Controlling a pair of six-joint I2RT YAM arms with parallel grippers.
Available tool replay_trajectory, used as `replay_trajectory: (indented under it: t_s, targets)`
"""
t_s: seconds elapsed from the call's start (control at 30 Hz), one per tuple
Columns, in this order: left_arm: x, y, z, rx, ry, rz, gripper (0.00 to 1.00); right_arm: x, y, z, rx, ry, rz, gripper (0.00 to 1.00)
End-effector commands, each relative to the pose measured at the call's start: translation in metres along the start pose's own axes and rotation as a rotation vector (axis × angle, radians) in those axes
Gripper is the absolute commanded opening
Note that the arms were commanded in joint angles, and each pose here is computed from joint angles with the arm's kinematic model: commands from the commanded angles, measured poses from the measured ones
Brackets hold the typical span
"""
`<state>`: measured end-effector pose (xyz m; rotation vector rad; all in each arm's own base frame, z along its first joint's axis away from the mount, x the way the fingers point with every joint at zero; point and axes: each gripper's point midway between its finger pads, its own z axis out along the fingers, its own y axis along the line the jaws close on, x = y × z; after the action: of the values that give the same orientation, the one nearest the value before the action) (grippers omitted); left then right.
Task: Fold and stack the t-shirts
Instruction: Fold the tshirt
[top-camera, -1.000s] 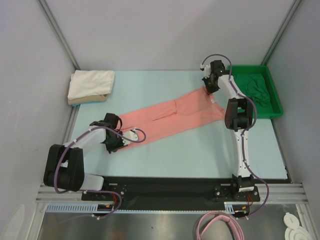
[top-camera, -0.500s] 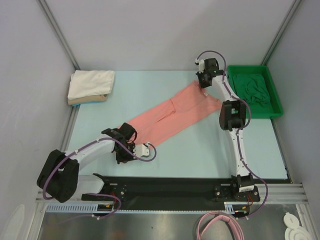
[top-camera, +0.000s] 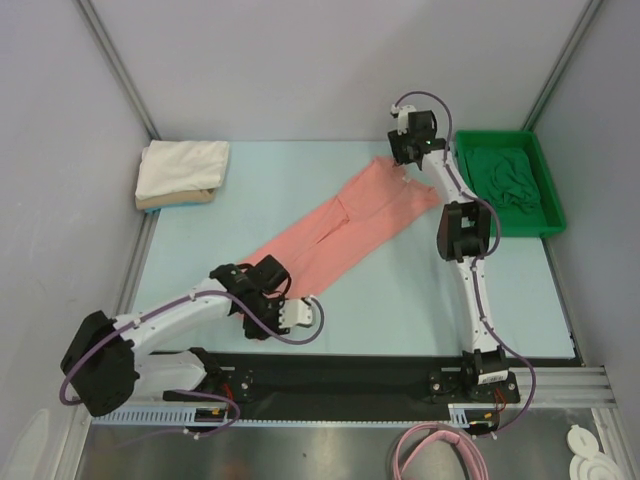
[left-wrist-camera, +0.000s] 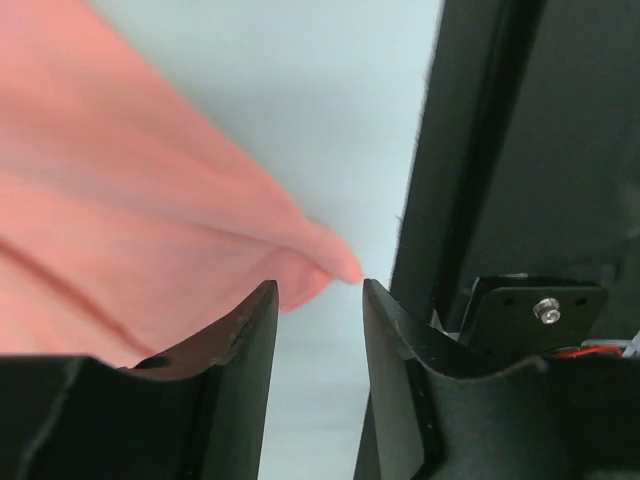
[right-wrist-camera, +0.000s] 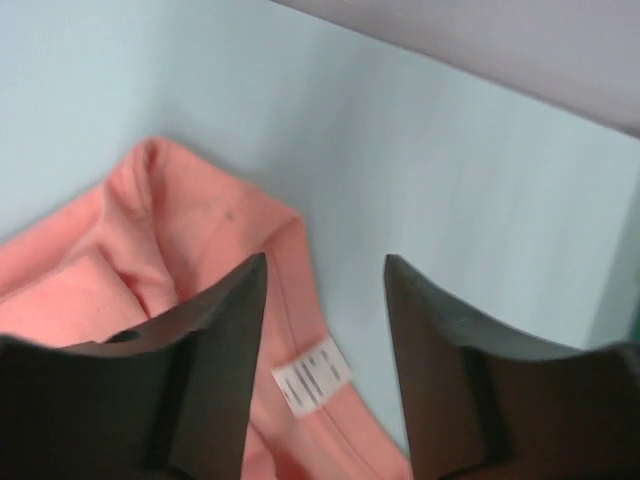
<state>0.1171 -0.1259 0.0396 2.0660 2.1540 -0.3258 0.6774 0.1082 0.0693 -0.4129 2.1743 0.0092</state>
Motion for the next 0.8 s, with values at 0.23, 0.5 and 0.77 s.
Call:
replay_trajectory:
  t_s: [0.23,0.5,0.77]
  targets:
    - [-0.050,0.040,-0.049,-0.233,-0.184,-0.018,0.54,-0.076,-0.030,-0.161,0.021,-0.213,0.099,0.59]
    - [-0.054,0.042,-0.003,-0.153,-0.183,-0.024,0.47,0.032,0.026,-0.157,-0.195,0.027,0.203,0.43]
    - [-0.046,0.033,0.017,-0.095,-0.156,-0.020,0.45,0.068,0.015,-0.130,-0.223,0.110,0.310,0.37]
